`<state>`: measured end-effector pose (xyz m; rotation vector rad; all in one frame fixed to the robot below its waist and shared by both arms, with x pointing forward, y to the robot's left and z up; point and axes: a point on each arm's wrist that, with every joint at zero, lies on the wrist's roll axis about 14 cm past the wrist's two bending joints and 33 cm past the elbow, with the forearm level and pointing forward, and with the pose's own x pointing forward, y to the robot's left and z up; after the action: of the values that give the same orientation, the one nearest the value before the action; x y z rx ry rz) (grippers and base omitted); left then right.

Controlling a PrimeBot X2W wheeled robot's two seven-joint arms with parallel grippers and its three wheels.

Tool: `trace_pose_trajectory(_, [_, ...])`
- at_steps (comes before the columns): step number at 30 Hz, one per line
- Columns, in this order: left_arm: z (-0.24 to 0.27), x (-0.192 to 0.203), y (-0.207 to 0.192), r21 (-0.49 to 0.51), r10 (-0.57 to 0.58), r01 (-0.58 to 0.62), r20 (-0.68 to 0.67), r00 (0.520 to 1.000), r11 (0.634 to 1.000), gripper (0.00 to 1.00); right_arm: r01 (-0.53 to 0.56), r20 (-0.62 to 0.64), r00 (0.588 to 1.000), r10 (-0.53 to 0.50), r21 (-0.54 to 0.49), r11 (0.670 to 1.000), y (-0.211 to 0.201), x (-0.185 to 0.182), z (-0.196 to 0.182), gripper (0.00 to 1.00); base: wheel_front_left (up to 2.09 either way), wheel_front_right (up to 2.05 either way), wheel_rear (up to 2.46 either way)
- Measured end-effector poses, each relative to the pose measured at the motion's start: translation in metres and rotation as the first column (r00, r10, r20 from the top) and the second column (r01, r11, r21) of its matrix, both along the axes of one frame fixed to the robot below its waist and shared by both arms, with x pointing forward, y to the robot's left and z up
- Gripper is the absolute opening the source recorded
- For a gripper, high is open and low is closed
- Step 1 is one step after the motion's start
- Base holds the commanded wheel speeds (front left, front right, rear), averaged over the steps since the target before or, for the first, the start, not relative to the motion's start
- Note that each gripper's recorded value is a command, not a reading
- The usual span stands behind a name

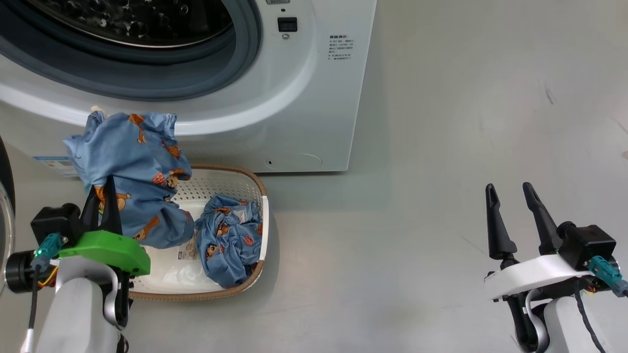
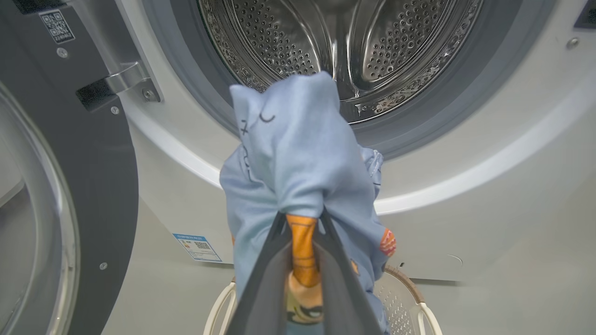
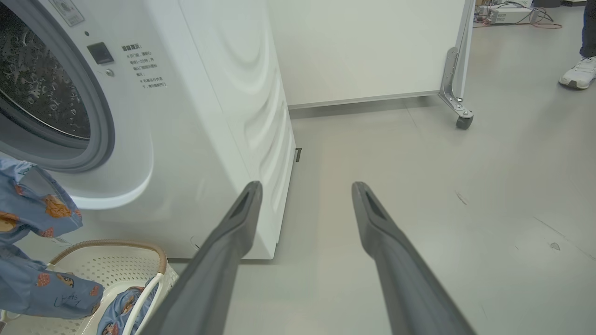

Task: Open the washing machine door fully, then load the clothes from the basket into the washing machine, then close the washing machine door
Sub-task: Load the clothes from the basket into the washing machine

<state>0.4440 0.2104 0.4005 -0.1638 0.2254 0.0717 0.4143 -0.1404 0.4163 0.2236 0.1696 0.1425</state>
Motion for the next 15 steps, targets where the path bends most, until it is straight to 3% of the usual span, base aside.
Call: trace_pose_trajectory(15, [0.044,-0.033,-0.003,0.009,-0.006,0.005,0.122,0.992,1.000,0.00,0.011,0.061,0.998,-0.011,0.004,1.000,-0.003,-0.030,0.029,1.00,0.00,0.00,0.00])
